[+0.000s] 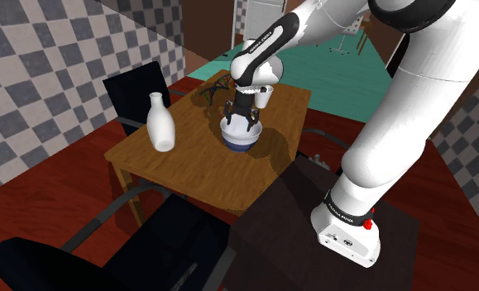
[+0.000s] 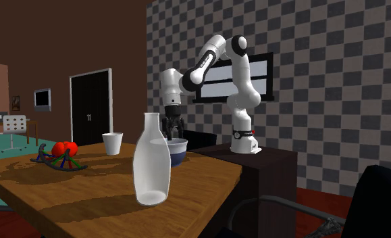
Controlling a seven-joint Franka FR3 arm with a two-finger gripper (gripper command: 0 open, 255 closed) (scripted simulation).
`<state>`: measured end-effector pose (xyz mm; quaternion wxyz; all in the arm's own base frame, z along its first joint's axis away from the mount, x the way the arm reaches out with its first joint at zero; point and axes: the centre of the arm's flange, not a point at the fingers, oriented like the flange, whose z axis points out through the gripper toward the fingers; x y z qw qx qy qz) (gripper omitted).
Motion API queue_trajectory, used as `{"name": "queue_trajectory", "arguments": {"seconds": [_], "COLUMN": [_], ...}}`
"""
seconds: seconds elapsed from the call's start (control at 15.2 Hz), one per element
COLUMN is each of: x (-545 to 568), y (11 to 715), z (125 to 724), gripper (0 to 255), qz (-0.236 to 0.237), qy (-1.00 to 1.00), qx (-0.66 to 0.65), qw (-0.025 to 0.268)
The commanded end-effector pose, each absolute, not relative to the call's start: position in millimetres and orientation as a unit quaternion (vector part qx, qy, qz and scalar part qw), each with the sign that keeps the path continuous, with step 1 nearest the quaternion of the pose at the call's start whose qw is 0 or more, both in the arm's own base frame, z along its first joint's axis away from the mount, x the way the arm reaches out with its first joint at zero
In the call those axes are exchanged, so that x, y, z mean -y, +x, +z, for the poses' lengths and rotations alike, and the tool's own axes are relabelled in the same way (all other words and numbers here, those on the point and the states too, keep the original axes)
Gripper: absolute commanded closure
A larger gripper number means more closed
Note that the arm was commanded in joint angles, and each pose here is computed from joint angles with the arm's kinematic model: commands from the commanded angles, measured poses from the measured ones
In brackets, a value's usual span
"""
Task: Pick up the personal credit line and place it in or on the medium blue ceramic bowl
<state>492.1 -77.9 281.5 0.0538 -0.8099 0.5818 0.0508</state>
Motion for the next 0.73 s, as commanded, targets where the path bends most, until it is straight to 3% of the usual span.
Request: {"name": "queue_trajectory", "arguments": {"seconds": [0.0,0.26,0.66], "x": [77.9,85.2,85.2], "y": [492.1,493.1,493.1], "z": [281.5,330.9,330.9], "gripper": [0,0,0], "qz": [0.051,0.051,0.051], "qy": [-0.810,-0.810,-0.810], "qx": [-0.582,-0.582,-0.582], "qw": [0.054,0.054,0.054]}}
